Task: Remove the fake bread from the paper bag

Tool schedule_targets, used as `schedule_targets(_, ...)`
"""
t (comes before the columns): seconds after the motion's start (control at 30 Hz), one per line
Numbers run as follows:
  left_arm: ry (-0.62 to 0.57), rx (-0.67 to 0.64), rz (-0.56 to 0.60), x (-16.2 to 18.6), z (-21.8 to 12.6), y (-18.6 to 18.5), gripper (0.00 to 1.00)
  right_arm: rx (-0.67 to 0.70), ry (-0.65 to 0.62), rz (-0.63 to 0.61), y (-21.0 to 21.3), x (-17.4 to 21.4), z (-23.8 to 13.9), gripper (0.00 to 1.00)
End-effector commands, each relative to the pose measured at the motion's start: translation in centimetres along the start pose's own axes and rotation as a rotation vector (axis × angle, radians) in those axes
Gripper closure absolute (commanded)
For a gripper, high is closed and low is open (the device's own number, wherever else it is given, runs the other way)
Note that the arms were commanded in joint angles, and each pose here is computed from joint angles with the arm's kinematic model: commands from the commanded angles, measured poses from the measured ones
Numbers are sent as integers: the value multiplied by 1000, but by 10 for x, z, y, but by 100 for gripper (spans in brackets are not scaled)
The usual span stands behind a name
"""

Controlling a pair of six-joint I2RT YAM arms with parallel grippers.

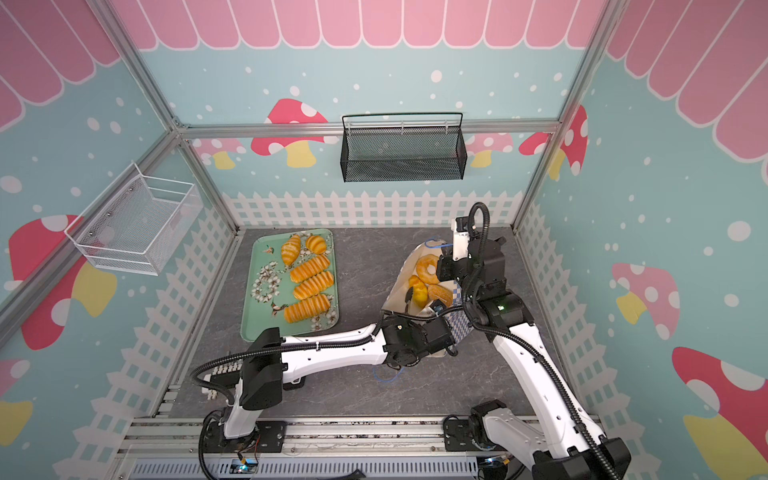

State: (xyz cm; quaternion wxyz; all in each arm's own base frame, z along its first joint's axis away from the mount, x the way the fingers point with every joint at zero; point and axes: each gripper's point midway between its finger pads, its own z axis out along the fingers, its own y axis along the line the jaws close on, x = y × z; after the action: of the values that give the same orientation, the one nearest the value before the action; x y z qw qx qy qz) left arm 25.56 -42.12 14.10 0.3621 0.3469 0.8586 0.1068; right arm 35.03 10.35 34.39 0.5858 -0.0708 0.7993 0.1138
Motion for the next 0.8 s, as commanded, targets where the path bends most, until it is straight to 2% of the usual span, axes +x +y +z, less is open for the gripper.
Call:
schedule_targets(0.0,-50,-43,-43,-7,2,17,64,-10,-39,18,4,-8,0,100)
schedule_targets(0.33,-118,58,-161,-3,-7,41,87,-12,-31,14,6,-4,2,100)
schedule_targets(0.5,-157,103,-178,-1,-21,49,99,-8,-27,12,6,-3,4,100)
schedule_targets(0.77,-195,183,-159,-2,-47,55,100,-16,-24,15,11,0,8,100)
